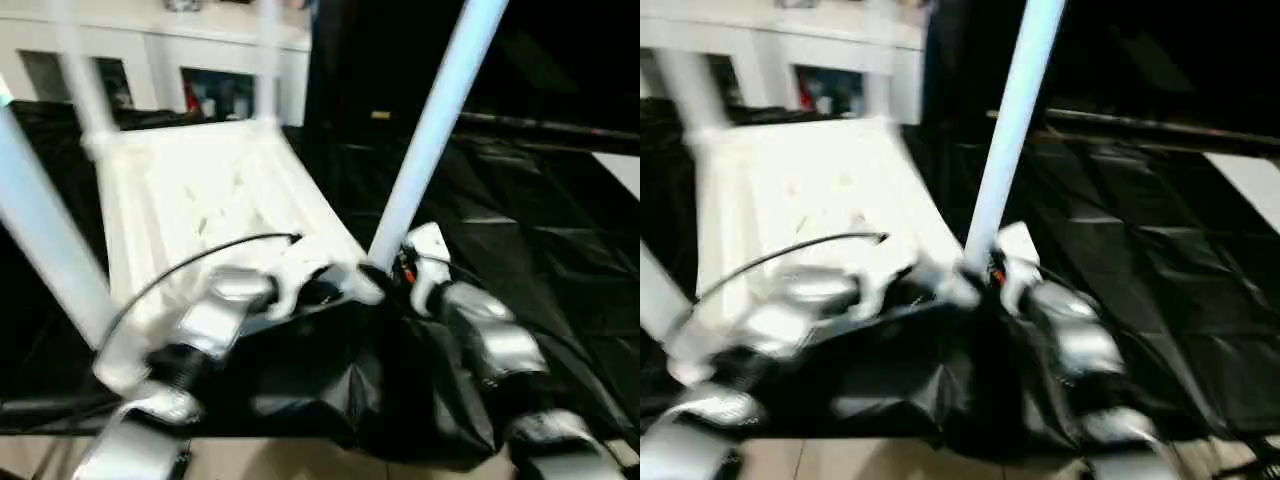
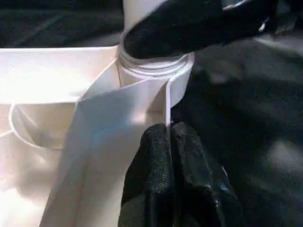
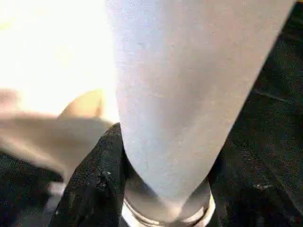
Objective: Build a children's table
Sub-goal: Rotate leg to tighten
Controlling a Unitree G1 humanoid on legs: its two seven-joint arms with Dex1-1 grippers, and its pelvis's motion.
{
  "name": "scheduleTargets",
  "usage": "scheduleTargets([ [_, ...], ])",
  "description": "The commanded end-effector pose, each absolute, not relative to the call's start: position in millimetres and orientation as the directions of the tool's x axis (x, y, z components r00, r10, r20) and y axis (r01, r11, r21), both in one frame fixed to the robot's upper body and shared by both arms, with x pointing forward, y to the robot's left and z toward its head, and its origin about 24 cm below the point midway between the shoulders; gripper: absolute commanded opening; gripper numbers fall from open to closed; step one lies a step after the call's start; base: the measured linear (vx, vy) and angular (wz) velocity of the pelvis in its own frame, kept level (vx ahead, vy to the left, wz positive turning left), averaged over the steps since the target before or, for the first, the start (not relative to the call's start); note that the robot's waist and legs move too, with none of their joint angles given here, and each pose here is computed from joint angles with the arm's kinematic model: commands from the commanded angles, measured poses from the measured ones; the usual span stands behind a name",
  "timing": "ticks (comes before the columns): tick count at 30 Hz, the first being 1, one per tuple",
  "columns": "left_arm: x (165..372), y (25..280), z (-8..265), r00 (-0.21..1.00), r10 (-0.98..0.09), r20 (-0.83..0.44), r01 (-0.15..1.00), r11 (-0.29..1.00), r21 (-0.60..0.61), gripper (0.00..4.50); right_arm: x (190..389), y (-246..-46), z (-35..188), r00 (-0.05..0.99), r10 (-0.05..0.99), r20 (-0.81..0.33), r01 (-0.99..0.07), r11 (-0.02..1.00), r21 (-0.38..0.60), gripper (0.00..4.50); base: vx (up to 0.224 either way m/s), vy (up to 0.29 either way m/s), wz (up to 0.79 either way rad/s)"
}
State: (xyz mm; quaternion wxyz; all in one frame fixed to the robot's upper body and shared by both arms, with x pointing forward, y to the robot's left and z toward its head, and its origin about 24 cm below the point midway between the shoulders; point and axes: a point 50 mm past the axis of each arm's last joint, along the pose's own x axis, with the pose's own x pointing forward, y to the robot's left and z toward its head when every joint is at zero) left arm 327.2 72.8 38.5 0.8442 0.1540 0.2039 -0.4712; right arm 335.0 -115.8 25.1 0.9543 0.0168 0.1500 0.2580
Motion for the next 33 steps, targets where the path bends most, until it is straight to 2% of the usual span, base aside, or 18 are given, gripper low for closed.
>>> scheduleTargets([
  [1,323,44,33,0.479,-0.734,-0.481,0.852,0.521,0.055,0.00,323.1,-74.8,2,0.750,0.538,-0.386,-0.499,0.842,0.205,1.99,0.000,0.000,0.00],
  [2,323,40,33,0.480,-0.733,-0.483,0.855,0.514,0.069,0.00,323.4,-65.5,4,0.736,0.561,-0.380,-0.538,0.824,0.175,1.99,0.000,0.000,0.00],
  [5,323,38,33,0.481,-0.728,-0.488,0.856,0.511,0.082,0.00,323.9,-60.6,5,0.731,0.568,-0.378,-0.568,0.814,0.125,1.99,0.000,0.000,0.00],
  [6,323,38,32,0.483,-0.726,-0.490,0.855,0.512,0.084,0.00,323.7,-59.2,6,0.724,0.583,-0.369,-0.576,0.805,0.143,1.99,0.000,0.000,0.00],
  [8,324,40,31,0.486,-0.723,-0.491,0.853,0.515,0.086,0.00,323.7,-58.5,7,0.714,0.605,-0.353,-0.585,0.792,0.174,2.68,0.000,0.000,0.00],
  [12,325,50,33,0.460,-0.747,-0.480,0.870,0.488,0.073,0.00,323.4,-66.9,11,0.662,0.668,-0.340,-0.662,0.734,0.151,2.90,0.000,0.000,0.00],
  [15,323,60,34,0.403,-0.779,-0.480,0.901,0.430,0.058,0.00,316.6,-76.1,20,0.530,0.791,-0.305,-0.800,0.586,0.130,2.90,0.000,0.000,0.00],
  [16,322,61,34,0.398,-0.782,-0.480,0.903,0.426,0.056,0.00,316.1,-76.8,20,0.522,0.797,-0.304,-0.807,0.577,0.127,2.90,0.000,0.000,0.00],
  [17,320,67,35,0.357,-0.802,-0.478,0.923,0.381,0.049,0.00,312.1,-85.2,24,0.459,0.834,-0.305,-0.851,0.512,0.118,2.90,0.000,0.000,0.00],
  [19,318,72,35,0.317,-0.819,-0.478,0.939,0.342,0.036,0.00,309.3,-91.4,27,0.417,0.856,-0.306,-0.877,0.468,0.113,2.90,0.000,0.000,0.00],
  [21,308,81,38,0.185,-0.868,-0.461,0.979,0.204,0.008,0.00,304.8,-104.0,31,0.349,0.884,-0.310,-0.908,0.401,0.121,2.90,0.000,0.000,0.00],
  [29,296,98,42,0.044,-0.887,-0.460,0.994,0.086,-0.072,0.00,287.7,-116.7,30,0.185,0.915,-0.358,-0.957,0.250,0.147,2.90,0.000,0.000,0.00],
  [33,292,104,44,0.003,-0.891,-0.454,0.994,0.053,-0.097,0.00,283.5,-117.4,30,0.146,0.921,-0.360,-0.959,0.221,0.177,2.90,0.000,0.000,0.00],
])
